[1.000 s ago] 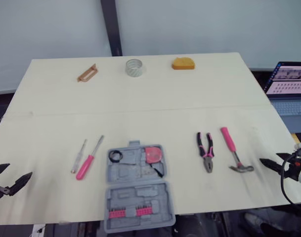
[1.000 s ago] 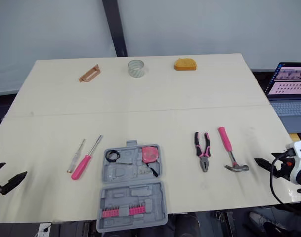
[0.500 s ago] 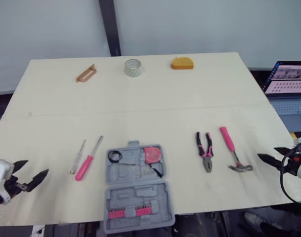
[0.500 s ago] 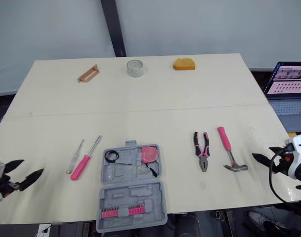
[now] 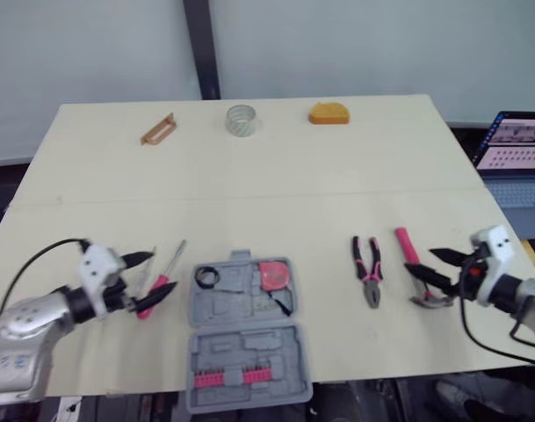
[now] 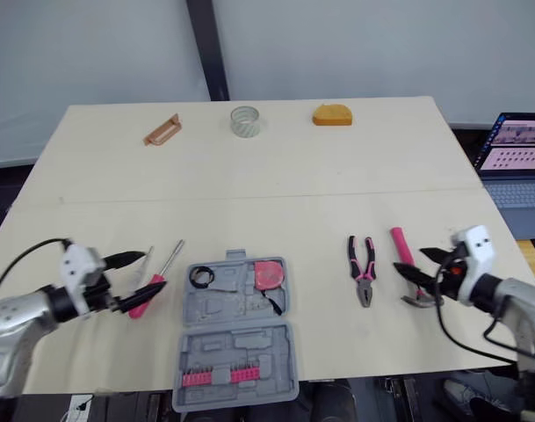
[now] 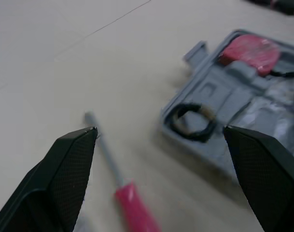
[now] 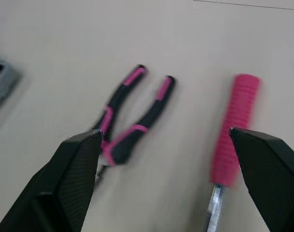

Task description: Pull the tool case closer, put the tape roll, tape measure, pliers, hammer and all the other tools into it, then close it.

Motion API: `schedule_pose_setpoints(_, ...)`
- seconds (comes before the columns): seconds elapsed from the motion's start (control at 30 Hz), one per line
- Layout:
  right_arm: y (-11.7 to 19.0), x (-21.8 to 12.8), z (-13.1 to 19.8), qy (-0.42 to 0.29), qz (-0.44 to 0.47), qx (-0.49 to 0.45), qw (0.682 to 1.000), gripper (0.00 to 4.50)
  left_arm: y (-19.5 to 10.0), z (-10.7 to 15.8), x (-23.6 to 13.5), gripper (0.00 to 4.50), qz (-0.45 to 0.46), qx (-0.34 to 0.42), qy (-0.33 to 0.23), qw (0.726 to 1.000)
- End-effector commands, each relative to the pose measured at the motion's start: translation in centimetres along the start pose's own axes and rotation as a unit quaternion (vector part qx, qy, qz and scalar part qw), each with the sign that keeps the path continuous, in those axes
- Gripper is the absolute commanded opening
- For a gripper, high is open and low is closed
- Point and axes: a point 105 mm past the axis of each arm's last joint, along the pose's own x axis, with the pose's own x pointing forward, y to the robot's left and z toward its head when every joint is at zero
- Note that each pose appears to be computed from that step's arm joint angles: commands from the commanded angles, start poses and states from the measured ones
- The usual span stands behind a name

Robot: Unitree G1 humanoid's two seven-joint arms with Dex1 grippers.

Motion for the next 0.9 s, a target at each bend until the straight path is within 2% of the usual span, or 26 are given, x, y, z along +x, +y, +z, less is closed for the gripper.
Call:
schedule_pose_setpoints(0.03, 1.7, 0.6, 0.4, 0.0, -0.027, -0.019, 0.999, 4.42, -1.8, 1.7, 2.0, 4.5, -0.063, 0.037, -0.014, 0.997)
schedule_pose_setpoints(0.13, 3.5, 1.6, 0.6, -0.027, -0.054, -0.024, 0.998, 4.42, -3.7, 3.0, 4.0, 4.5, -0.126, 0.079, -0.029, 0.989)
schedule_pose_setpoints(0.23, 4.7, 2.0, -0.3, -0.042, -0.11, -0.02, 0.993, 4.42, -6.1, 5.4, 6.5, 4.5, -0.195, 0.128, -0.067, 0.97)
schedule_pose_setpoints(0.37, 6.1, 2.2, -1.6, -0.056, -0.157, -0.017, 0.986, 4.42, -7.1, 6.9, 8.2, 4.5, -0.225, 0.157, -0.102, 0.956)
schedule_pose_setpoints(0.53, 5.9, 1.8, -3.0, -0.059, -0.21, -0.011, 0.976, 4.42, -7.9, 6.7, 8.7, 4.5, -0.25, 0.165, -0.102, 0.949)
schedule_pose_setpoints(0.67, 6.7, 2.4, -4.8, -0.042, -0.211, -0.004, 0.977, 4.42, -8.3, 6.4, 9.0, 4.5, -0.265, 0.177, -0.095, 0.943)
schedule_pose_setpoints(0.9, 6.6, 3.2, -5.3, -0.038, -0.222, -0.003, 0.974, 4.42, -8.4, 6.4, 9.4, 4.5, -0.271, 0.18, -0.095, 0.941)
